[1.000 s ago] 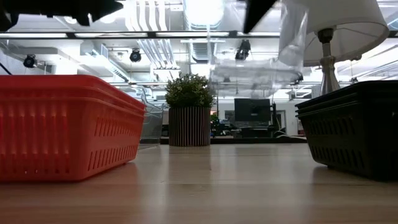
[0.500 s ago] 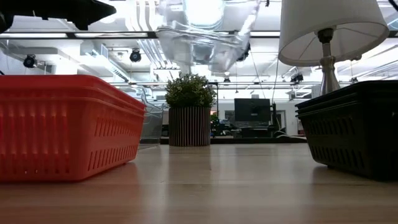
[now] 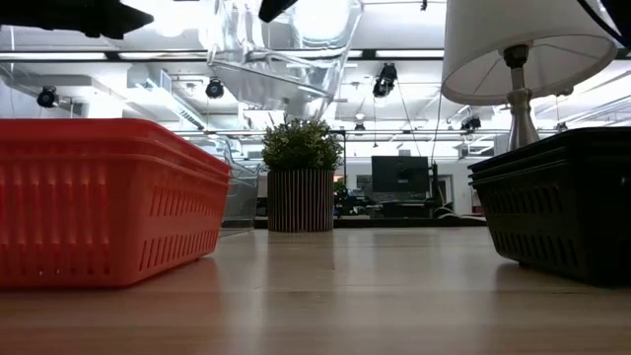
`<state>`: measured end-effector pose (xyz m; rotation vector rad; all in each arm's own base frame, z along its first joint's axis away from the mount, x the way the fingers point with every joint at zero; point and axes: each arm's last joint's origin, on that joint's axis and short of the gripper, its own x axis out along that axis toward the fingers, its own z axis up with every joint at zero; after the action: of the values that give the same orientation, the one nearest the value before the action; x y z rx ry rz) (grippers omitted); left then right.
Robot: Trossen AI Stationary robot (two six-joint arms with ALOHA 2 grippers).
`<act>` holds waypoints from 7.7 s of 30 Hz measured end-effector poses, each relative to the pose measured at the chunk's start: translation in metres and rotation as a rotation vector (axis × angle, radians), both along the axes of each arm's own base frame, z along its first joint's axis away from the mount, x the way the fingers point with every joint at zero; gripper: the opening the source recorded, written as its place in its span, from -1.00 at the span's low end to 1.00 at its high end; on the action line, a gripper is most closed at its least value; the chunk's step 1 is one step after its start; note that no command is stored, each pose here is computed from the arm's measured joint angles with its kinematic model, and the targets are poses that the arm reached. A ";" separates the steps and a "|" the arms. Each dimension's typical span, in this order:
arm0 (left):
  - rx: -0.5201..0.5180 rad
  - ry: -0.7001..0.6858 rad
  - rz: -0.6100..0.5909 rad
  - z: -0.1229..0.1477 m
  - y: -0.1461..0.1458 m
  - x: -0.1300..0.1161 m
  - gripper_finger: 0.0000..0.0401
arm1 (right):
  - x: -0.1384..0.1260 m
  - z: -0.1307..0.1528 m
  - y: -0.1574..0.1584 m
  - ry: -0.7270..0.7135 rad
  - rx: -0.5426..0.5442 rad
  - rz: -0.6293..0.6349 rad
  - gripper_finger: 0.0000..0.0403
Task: Stack baskets by color
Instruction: Stack the right transparent bin on the left transparent bins, then return to Home Position
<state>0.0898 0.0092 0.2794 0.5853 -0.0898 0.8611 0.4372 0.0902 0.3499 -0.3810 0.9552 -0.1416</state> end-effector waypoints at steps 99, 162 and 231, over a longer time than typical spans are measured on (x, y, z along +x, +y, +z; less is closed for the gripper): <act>0.003 -0.069 0.004 -0.002 0.002 -0.016 -0.71 | 0.096 -0.062 -0.087 -0.302 0.002 0.069 -0.96; 0.003 -0.066 0.003 -0.002 0.002 -0.015 -0.71 | 0.098 -0.078 -0.104 -0.304 0.046 0.045 -0.54; -0.240 0.089 -1.122 -0.033 -0.032 0.036 -0.71 | -0.282 -0.112 -0.064 -0.849 0.003 0.396 -0.81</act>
<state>0.1258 -0.0227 0.2465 0.2632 -0.2033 -0.2449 0.1552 0.0258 0.2375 -0.4453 0.0345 0.0637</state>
